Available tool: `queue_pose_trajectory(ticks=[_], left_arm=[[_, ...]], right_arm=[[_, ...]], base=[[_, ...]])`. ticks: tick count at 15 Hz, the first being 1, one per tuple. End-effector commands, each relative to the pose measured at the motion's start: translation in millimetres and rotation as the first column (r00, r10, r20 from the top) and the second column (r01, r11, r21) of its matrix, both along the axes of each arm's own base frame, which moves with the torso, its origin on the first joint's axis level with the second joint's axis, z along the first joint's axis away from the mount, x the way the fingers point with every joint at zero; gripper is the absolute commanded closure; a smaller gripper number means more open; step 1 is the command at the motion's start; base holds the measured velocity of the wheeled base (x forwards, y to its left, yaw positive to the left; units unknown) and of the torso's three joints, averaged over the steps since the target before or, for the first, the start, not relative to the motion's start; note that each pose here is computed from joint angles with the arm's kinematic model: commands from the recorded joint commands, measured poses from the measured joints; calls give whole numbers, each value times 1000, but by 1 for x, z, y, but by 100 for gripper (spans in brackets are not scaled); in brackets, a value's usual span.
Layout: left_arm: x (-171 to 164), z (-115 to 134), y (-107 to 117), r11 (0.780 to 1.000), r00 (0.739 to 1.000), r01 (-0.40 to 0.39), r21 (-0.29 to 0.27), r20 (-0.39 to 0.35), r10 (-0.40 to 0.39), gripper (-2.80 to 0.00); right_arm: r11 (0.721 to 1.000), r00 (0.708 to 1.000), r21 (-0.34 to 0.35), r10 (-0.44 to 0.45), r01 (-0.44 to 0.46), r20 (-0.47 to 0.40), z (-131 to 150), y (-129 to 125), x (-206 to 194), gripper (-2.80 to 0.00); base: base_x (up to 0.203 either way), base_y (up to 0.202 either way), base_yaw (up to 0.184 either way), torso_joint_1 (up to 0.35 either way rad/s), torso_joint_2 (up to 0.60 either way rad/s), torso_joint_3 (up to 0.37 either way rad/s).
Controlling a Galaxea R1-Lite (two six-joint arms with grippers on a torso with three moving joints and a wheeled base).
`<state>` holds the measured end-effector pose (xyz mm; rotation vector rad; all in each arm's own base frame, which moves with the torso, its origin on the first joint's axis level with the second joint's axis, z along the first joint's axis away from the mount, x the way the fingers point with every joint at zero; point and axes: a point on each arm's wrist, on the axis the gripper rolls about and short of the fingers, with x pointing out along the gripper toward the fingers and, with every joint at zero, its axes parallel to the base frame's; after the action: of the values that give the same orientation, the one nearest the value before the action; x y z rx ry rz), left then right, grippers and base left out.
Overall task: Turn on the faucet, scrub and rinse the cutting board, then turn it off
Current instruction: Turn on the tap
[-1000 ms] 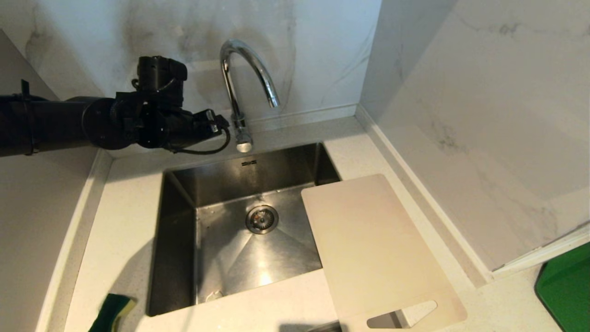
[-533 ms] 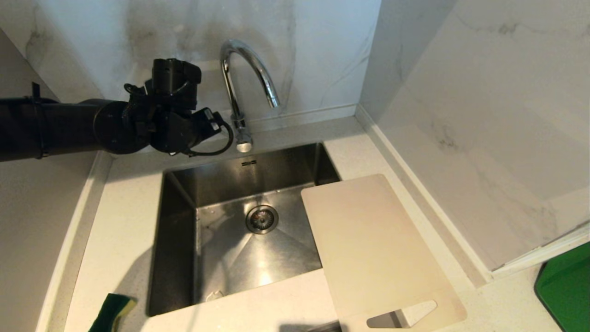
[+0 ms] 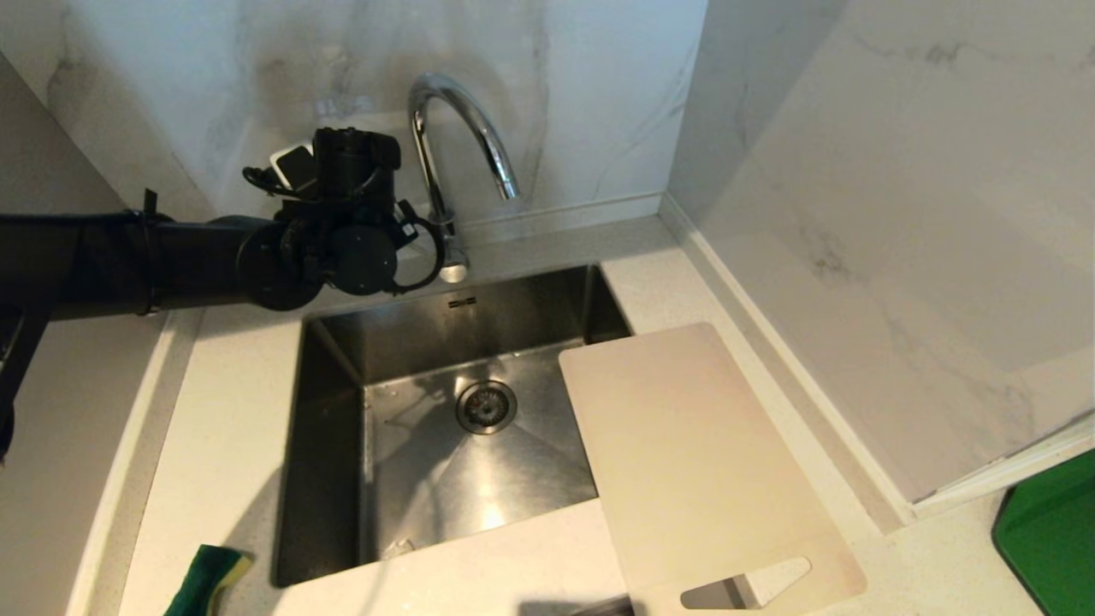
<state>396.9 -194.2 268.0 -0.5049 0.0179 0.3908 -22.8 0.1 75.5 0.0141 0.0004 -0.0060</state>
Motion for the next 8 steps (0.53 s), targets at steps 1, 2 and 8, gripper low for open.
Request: queue_pose_trajectory(ticks=[1, 2, 8], left_arm=[[8, -7, -3, 1000, 1000, -16, -7, 14, 16, -280], [11, -9, -5, 1000, 999, -26, -10, 21, 26, -280], [27, -32, -13, 997, 996, -77, -8, 32, 77, -280]], right_arm=[[1000, 1000, 1, 0, 0, -1, 0, 0, 0, 0], [1000, 1000, 0, 0, 0, -1, 0, 0, 0, 0], [1000, 1000, 1, 0, 0, -1, 0, 0, 0, 0]], base=[[0, 0, 0, 0, 0, 0], [0, 0, 0, 0, 0, 0], [0, 0, 0, 0, 0, 0]])
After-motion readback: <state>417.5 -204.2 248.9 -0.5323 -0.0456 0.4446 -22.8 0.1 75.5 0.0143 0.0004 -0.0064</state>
